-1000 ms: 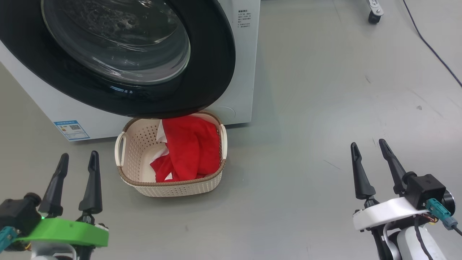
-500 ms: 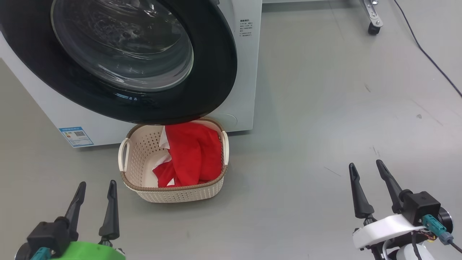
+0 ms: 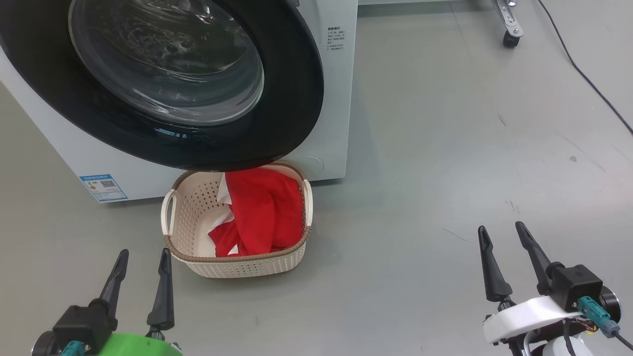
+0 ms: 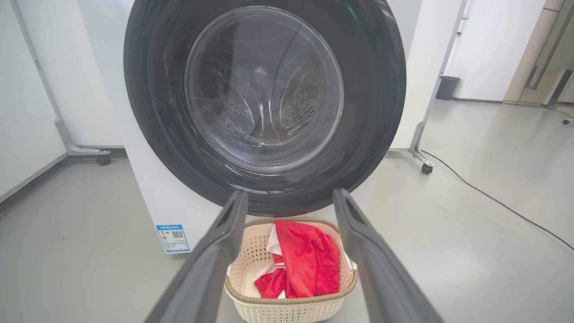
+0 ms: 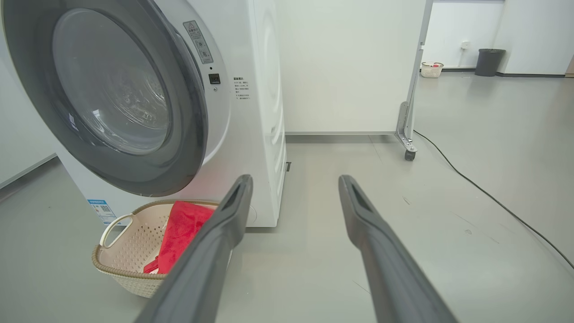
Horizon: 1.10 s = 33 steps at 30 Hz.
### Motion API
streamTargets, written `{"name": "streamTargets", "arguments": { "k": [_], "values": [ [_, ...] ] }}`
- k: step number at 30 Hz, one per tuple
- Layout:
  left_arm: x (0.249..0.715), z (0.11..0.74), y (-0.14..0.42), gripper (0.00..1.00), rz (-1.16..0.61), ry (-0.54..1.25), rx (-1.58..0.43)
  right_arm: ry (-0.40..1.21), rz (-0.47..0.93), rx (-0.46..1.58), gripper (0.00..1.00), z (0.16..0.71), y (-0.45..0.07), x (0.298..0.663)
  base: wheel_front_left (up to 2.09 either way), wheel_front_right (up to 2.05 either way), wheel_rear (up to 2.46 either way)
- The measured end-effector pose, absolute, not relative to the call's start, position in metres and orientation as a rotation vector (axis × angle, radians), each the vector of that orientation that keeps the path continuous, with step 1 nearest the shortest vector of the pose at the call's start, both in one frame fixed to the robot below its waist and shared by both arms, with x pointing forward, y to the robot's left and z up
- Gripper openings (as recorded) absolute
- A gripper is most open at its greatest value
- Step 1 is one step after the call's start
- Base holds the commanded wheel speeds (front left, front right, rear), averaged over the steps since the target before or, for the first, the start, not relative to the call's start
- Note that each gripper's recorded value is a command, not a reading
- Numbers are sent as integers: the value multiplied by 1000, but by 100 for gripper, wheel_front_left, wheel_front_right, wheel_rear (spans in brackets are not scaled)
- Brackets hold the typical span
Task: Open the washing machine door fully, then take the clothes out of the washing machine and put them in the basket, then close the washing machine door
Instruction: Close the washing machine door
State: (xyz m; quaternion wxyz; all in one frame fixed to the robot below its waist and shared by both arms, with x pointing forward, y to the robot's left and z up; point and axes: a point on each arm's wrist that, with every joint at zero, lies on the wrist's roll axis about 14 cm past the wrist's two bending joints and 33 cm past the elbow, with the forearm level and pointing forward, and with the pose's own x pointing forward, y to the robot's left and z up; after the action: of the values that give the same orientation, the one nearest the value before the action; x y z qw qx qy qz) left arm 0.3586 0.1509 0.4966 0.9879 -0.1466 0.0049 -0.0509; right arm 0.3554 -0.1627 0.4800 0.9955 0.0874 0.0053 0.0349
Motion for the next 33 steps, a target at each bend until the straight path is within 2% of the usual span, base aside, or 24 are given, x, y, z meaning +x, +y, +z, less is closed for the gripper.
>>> {"name": "streamTargets", "arguments": {
  "k": [6,7,8,9,25,33],
  "values": [
    [359,496,150,100,-97,9,-291,9,71,173,100,480,-162,356,0,0,0],
    [359,495,150,100,-96,10,-291,9,71,173,47,480,-162,356,0,0,0],
    [359,495,150,100,-96,11,-290,8,71,173,6,481,-162,357,0,0,0],
    [359,494,149,100,-97,13,-284,8,72,173,0,481,-162,357,0,0,0],
    [359,490,143,100,-110,20,-272,27,78,162,0,475,-163,362,0,0,0],
    [358,493,143,100,-100,8,-273,3,146,133,0,485,-152,384,0,0,0]
  ]
}}
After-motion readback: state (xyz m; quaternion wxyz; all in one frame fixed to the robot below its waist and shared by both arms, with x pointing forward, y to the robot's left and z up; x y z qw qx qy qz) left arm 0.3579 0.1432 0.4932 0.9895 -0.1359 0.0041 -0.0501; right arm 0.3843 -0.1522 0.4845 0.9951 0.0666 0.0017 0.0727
